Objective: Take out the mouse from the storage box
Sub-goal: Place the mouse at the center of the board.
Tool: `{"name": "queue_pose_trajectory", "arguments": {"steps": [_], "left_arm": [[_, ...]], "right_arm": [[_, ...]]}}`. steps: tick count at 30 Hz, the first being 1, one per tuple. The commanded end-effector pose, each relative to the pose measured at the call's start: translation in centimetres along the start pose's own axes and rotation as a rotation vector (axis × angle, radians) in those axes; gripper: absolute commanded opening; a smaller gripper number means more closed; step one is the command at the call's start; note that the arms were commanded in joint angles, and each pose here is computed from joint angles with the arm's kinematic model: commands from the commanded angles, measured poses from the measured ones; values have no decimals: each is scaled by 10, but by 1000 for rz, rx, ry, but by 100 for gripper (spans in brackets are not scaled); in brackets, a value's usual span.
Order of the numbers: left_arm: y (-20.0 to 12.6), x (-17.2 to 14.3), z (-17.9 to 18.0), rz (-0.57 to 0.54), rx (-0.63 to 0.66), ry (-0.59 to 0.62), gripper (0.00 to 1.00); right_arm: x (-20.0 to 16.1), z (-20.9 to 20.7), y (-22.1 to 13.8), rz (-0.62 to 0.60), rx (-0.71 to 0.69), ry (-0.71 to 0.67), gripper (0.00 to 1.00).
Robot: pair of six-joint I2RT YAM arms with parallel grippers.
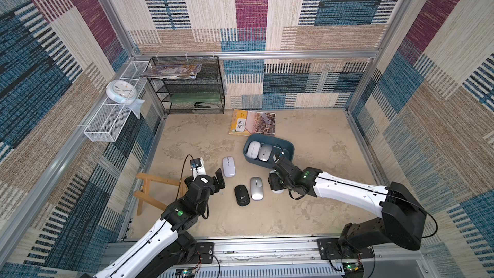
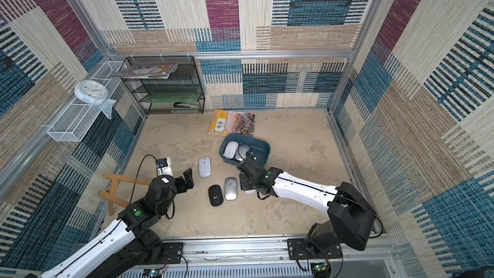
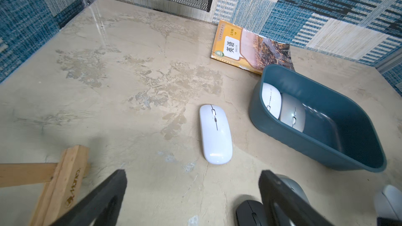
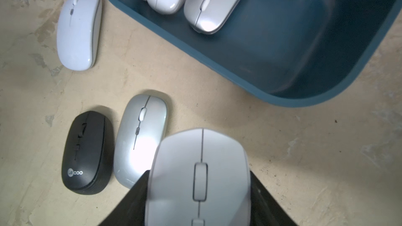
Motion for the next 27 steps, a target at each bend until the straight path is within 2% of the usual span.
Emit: {"name": "queue_pose_trajectory", "arguments": {"steps": [1,4,9,18,27], "left_arm": [[-2,4,9,-36,42,10,99],[-3,5,13,-52,67,-3,99],[-2,5,15,-56,82,-10,99],[-1,5,18,-60,106,-21,99],[-1,6,19,-68,109,-21,99]], "right_arm": [[-3,5,4,-24,46,13,44],[-11,9,10,-19,81,-8,45],[-18,-2,22,19,-10,-16,46],[-9,-14,33,-9,-104,-64,49],[6,-30,51,-13,-117,-61,50]]}}
Point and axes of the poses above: each gripper's point midway between its finger pads, its own y axis out along the fingers, its own z axis along the line the jaws close on, x = y × z, the point moved 3 cm from there along -y, back along the fingers, and after that the axes turned 10 degrees about -y, right-handed, at the moved point
